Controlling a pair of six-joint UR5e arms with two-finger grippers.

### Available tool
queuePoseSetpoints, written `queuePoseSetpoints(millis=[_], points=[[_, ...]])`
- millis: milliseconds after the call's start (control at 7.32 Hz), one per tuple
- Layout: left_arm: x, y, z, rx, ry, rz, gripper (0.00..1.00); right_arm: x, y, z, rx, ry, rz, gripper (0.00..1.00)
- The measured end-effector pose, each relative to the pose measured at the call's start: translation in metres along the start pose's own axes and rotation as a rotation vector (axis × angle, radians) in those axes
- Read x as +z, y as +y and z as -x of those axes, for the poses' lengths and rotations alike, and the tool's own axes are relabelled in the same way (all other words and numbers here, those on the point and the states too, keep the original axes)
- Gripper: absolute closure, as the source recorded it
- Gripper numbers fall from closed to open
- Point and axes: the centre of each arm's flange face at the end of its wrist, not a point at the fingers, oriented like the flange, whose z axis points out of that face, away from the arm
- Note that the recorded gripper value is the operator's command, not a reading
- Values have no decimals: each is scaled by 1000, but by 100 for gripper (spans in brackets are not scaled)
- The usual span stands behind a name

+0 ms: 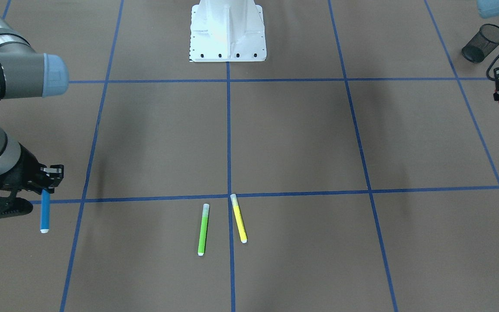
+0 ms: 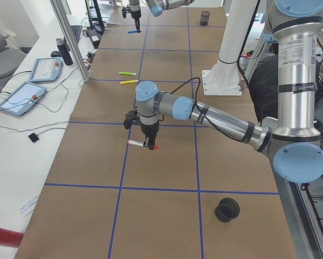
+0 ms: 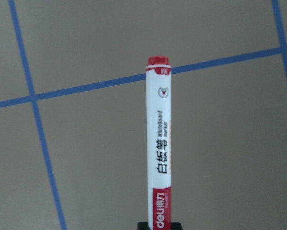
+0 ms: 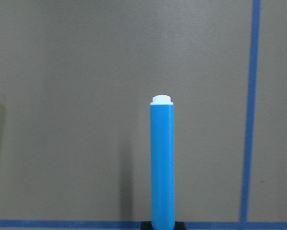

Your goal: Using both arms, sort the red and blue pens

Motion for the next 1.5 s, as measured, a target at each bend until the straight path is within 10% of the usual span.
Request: queuePoseSetpoints(millis=[683, 956, 1230, 1503], points=[[30, 110, 105, -78, -95, 114, 100, -29, 67, -191, -314, 164, 130, 100], [30, 138, 142, -124, -140, 181, 100, -27, 90, -236, -355, 233, 274, 100], [41, 173, 166, -239, -97, 263, 100, -28, 117, -263, -259, 186, 410, 100], [64, 243, 176, -426, 72, 314, 100, -32, 144, -289, -147, 85, 437, 100]])
